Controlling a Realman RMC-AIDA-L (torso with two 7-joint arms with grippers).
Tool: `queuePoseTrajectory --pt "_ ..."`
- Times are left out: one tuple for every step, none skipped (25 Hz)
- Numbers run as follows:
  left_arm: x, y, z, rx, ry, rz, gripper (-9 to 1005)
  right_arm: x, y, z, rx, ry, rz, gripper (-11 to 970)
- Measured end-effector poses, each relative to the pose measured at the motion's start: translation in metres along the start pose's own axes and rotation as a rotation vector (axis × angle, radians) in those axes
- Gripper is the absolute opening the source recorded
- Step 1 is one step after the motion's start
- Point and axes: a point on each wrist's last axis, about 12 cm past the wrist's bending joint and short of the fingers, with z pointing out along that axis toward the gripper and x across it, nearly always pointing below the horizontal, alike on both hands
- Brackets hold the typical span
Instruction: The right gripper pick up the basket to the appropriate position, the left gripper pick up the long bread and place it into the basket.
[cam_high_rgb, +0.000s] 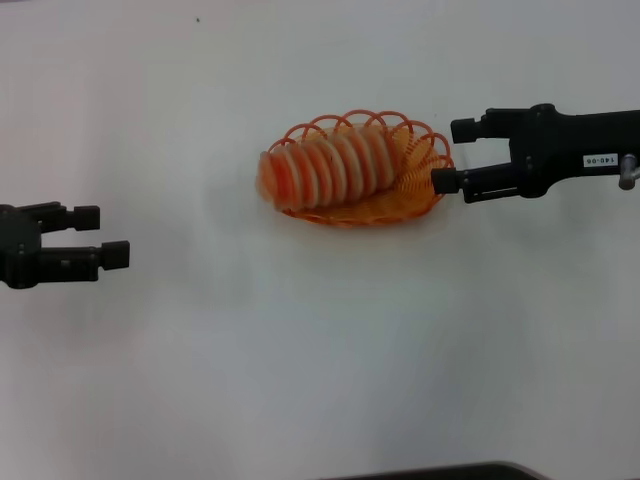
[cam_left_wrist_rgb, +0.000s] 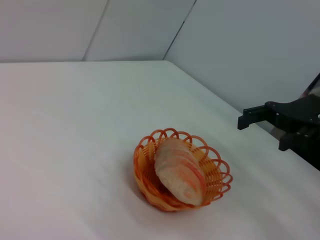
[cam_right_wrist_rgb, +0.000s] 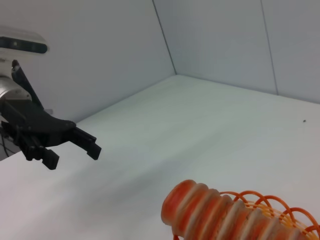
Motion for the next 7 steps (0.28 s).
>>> queuePoseTrajectory --pt "-0.0012 0.0001 0.0007 0.001 -0.001 0.003 908 0.0 0.0 0.0001 -0.001 0.001 0.0 915" --pt "-0.0022 0.0002 0.0011 0.001 -0.001 0.005 908 0.0001 0.0001 0.0002 -0.001 0.001 0.0 915" --pt "-0.0033 0.0004 0.0015 0.002 -0.002 0.007 908 0.0002 0.0001 0.0003 -0.001 0.001 0.001 915" --pt "-0.0033 0.0004 0.0015 0.002 -0.002 0.007 907 0.0003 0.0001 0.0003 -0.002 0.001 0.001 915" --pt "-0.0046 0.0006 0.002 0.003 -0.002 0.009 907 0.0004 0.0002 0.0004 -0.002 0.001 0.001 915" --pt "-0.0046 0.0006 0.002 0.003 -0.002 0.009 907 0.0005 0.0002 0.0005 -0.002 0.001 0.001 915" --pt "-0.0073 0.001 0.0025 0.003 -0.002 0.011 907 0.0006 0.0002 0.0005 -0.002 0.001 0.0 915"
